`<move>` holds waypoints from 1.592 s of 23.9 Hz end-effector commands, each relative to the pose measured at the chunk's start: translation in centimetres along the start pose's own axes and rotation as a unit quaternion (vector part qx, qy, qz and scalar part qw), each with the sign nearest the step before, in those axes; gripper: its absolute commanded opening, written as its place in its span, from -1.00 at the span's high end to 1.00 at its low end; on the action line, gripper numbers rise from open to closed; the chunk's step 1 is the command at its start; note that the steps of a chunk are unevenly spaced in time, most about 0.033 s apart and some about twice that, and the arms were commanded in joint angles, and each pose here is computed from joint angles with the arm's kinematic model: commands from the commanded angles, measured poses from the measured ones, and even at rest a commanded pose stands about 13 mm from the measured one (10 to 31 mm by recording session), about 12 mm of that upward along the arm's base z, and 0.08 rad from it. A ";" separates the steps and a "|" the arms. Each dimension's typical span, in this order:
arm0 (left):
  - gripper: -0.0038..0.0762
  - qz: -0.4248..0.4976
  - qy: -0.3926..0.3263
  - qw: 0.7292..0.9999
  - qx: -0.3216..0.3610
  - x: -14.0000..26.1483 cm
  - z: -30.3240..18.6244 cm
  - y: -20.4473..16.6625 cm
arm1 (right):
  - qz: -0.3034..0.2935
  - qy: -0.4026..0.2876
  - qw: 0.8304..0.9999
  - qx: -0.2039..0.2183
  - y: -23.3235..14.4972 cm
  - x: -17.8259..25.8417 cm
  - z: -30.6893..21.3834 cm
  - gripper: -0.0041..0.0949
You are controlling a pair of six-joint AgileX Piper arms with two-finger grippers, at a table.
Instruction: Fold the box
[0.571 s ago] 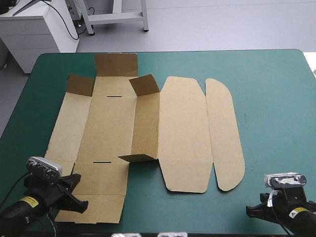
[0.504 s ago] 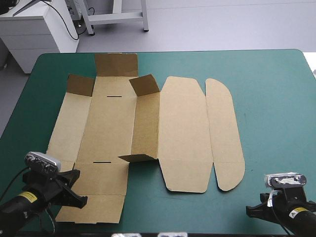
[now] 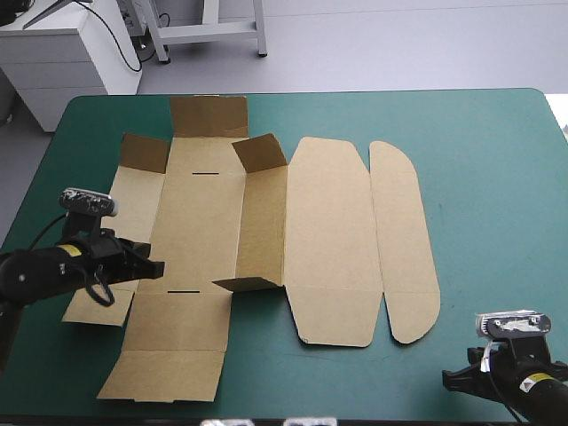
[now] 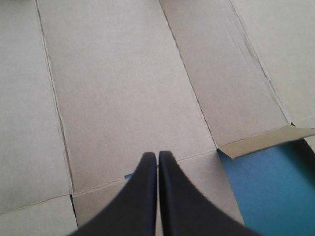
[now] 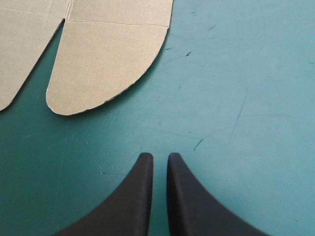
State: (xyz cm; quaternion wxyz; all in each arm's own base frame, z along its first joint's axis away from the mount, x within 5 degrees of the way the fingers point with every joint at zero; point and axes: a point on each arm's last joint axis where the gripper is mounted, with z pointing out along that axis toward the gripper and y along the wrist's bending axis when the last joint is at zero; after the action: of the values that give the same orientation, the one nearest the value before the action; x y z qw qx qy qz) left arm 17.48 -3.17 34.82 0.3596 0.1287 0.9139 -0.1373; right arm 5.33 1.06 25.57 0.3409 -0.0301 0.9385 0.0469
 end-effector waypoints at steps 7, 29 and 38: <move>0.92 -0.077 0.018 0.996 -0.028 -5.5 4.9 5.7 | -0.005 -0.031 1.000 0.000 0.1 -0.9 -0.6 0.74; 0.88 -0.181 0.071 0.981 0.003 0.0 4.5 19.8 | -0.005 -0.031 1.000 0.000 0.1 -0.9 -0.6 0.74; -0.12 -0.229 0.102 0.968 -0.011 1.1 5.9 21.2 | -0.005 -0.031 1.000 0.000 0.1 -0.9 -0.6 0.74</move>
State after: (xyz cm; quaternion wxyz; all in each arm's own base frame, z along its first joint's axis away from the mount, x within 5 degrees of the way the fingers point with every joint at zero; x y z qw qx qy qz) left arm 27.01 14.58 25.47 0.2026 -0.0529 0.9602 -0.1846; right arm 5.33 1.06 25.57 0.3409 -0.0301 0.9385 0.0469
